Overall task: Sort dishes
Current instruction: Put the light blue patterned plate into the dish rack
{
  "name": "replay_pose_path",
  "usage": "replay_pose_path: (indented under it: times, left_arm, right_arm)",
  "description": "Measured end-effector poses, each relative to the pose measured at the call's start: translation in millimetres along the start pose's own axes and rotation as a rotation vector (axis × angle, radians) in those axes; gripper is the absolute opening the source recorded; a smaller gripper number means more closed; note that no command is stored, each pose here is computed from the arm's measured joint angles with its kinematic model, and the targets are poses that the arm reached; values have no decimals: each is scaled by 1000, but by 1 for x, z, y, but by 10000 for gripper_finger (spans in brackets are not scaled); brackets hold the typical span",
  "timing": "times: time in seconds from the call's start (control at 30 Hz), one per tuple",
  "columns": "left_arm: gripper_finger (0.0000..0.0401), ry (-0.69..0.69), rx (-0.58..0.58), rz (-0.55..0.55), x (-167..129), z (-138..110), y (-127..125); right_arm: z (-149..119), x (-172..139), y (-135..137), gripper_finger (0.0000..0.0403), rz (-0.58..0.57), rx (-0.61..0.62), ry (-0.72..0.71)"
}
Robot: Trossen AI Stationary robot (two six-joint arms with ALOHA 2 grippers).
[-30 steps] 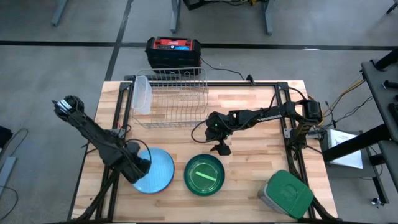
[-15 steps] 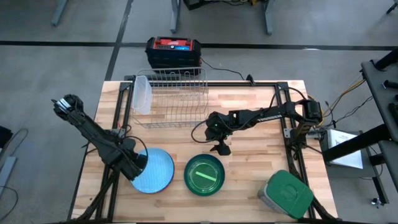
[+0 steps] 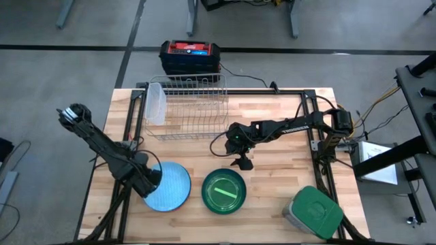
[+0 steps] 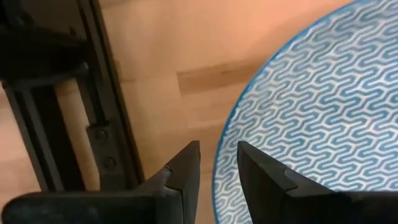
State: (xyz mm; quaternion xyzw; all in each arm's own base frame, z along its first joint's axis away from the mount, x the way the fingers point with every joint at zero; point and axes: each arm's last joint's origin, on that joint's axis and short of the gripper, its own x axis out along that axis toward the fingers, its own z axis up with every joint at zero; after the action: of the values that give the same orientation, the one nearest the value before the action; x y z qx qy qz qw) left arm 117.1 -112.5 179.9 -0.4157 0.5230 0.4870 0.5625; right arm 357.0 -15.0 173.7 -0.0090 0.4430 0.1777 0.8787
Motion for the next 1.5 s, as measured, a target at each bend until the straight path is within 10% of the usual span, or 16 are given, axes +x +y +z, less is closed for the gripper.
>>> replay_pose_path:
  times: [1.5]
  left_arm:
    - [1,26,60,2,-1,-32,-47]
  right_arm:
    - [2,0,0,283,-2,-7,-17]
